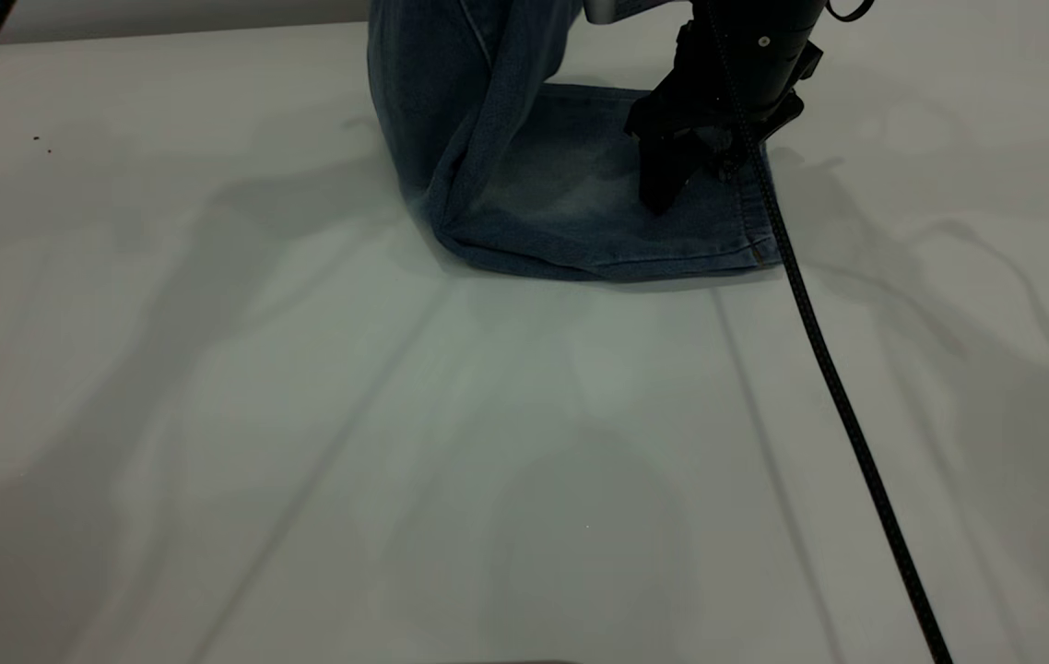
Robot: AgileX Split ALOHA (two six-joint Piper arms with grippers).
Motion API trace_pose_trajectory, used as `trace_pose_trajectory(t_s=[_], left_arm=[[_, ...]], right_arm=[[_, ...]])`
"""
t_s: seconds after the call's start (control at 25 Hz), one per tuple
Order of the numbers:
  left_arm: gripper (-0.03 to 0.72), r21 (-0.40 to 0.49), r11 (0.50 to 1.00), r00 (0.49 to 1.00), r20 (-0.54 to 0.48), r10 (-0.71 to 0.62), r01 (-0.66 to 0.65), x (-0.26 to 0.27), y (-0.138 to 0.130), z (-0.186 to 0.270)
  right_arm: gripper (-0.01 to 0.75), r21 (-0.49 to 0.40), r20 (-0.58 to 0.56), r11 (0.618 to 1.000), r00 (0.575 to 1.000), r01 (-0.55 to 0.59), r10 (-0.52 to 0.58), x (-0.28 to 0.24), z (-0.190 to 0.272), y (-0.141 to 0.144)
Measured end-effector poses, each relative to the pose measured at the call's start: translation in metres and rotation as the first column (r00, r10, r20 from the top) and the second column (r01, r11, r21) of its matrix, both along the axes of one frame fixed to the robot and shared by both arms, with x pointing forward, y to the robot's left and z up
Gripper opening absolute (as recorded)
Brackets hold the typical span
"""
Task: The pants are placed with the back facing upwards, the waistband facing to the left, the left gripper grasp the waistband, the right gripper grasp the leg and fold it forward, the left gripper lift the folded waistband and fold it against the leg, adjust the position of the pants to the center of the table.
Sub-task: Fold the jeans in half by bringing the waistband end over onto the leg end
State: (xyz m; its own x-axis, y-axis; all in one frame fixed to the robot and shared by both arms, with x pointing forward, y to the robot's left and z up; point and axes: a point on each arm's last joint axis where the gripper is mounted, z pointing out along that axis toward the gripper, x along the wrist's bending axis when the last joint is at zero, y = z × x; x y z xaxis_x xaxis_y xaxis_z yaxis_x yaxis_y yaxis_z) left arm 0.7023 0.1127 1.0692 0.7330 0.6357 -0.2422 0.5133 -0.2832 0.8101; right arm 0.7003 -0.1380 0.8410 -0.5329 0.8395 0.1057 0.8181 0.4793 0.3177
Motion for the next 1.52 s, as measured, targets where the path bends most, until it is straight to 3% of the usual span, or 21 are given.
trace_pose_trajectory(t_s=[0.16,0.28,0.56,0.76,1.08,1.24,1.4,1.52], left_arm=[[0.055,0.000,1.000,1.000,0.000,0.000,0.000,0.000,0.000,0.000],[0.055,-0.002,1.000,1.000,0.001,0.000,0.000,0.000,0.000,0.000],[0.055,0.020,0.999,0.999,-0.003,-0.035,0.035,-0.004,-0.006,0.000],[0.055,0.073,0.991,0.994,-0.025,-0.108,0.109,-0.012,-0.043,-0.024],[0.066,0.125,0.983,0.990,-0.070,-0.124,0.133,-0.014,-0.098,-0.103],[0.160,0.146,0.982,0.993,-0.029,-0.114,0.117,-0.012,-0.112,-0.125],[0.360,0.157,0.978,0.990,0.005,-0.141,0.139,-0.012,-0.113,-0.113],[0.482,0.239,0.953,0.980,0.017,-0.198,0.188,-0.017,-0.105,-0.087]], right_arm=[[0.477,-0.010,0.011,1.000,1.000,0.006,-0.006,0.004,0.006,-0.007],[0.477,-0.028,0.043,0.999,0.999,0.024,-0.023,0.012,0.036,-0.025],[0.477,0.029,0.209,0.973,0.950,0.229,-0.230,0.032,0.134,-0.110],[0.477,0.085,0.242,0.937,0.906,0.338,-0.348,0.029,0.167,-0.158],[0.477,0.171,0.243,0.913,0.883,0.369,-0.402,0.023,0.190,-0.167],[0.477,0.193,0.227,0.908,0.884,0.371,-0.409,0.022,0.191,-0.165],[0.477,0.199,0.212,0.908,0.888,0.368,-0.407,0.021,0.191,-0.164],[0.477,0.202,0.207,0.908,0.890,0.368,-0.406,0.021,0.191,-0.164]])
